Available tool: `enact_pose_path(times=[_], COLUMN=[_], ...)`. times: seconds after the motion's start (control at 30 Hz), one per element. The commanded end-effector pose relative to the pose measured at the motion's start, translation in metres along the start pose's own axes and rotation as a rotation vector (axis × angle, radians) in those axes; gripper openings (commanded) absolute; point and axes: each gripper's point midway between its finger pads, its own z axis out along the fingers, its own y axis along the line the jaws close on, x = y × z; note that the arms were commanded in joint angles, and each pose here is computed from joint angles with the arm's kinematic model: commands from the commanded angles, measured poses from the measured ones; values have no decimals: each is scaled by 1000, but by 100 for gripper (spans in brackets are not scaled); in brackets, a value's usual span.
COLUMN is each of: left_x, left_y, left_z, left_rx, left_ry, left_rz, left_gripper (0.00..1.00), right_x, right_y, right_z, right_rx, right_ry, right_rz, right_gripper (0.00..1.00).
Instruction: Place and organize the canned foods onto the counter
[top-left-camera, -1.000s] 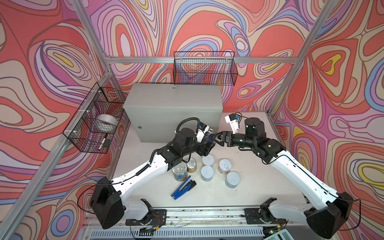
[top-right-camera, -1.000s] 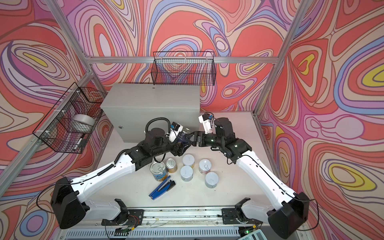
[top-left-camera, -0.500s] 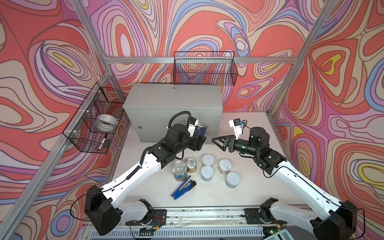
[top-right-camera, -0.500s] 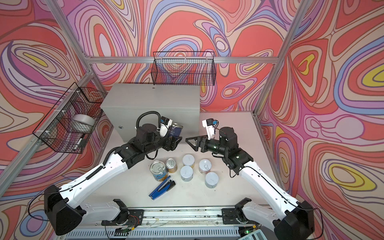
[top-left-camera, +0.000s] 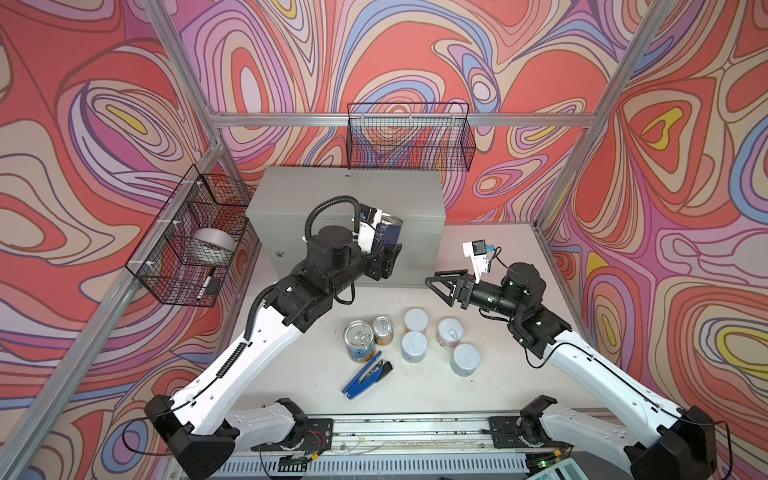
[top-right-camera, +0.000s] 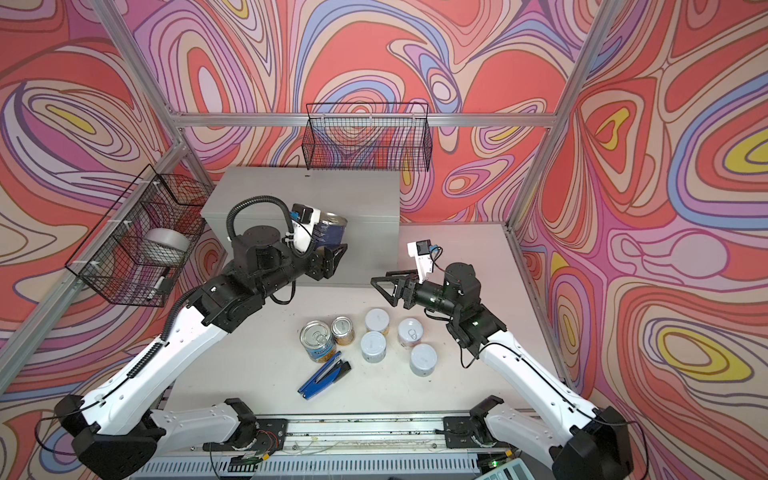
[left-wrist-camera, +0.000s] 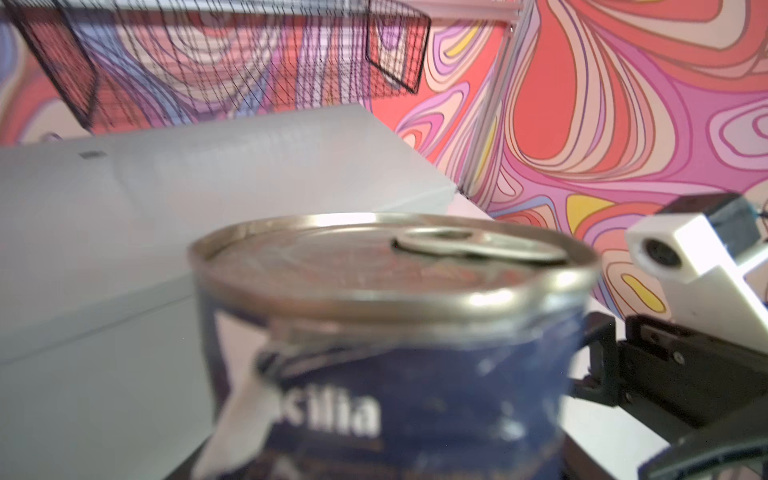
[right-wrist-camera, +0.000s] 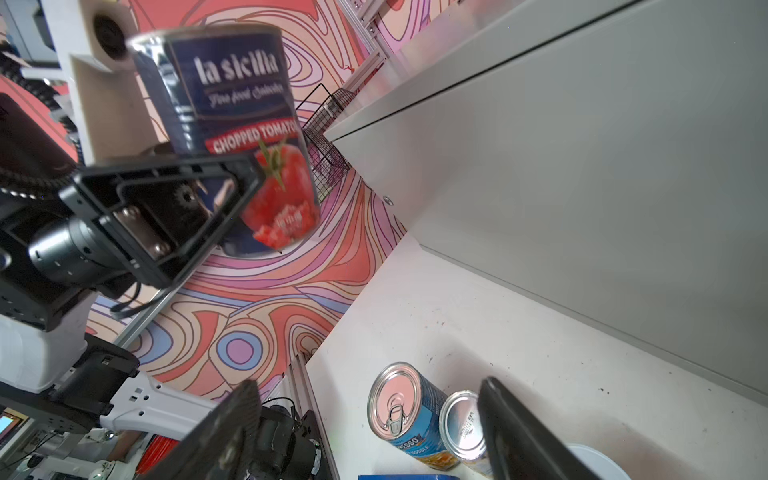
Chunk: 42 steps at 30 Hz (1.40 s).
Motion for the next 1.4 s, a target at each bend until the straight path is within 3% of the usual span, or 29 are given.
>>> enact_pose_path(times=[0.0,0.23,0.57,0.8,1.1,1.37], left_x=[-70,-114,-130,-160,-201,-193], left_y=[24,72,133,181,219,259], left_z=[-26,-37,-36,-33,-26,-4], left_rx=[-124,-301,-563,-616,-714,-673], left_ry=[-208,-307,-374,-425,-421,-396], left_rz=[54,69,132,91,135,60], left_gripper=[62,63,62,62,64,64], right_x=[-2,1,2,-2,-5,-2], right_y=[7,12,5,7,-14,-20], right_z=[-6,-9,-21,-44,-41,-46], right_rx=[-21,-39,68,116,228,254], right_ry=[-18,-11,12,-81,-71,-93], right_rz=[-57,-106,-139,-139,-88,-80], right_gripper=[84,84,84,85,85,85])
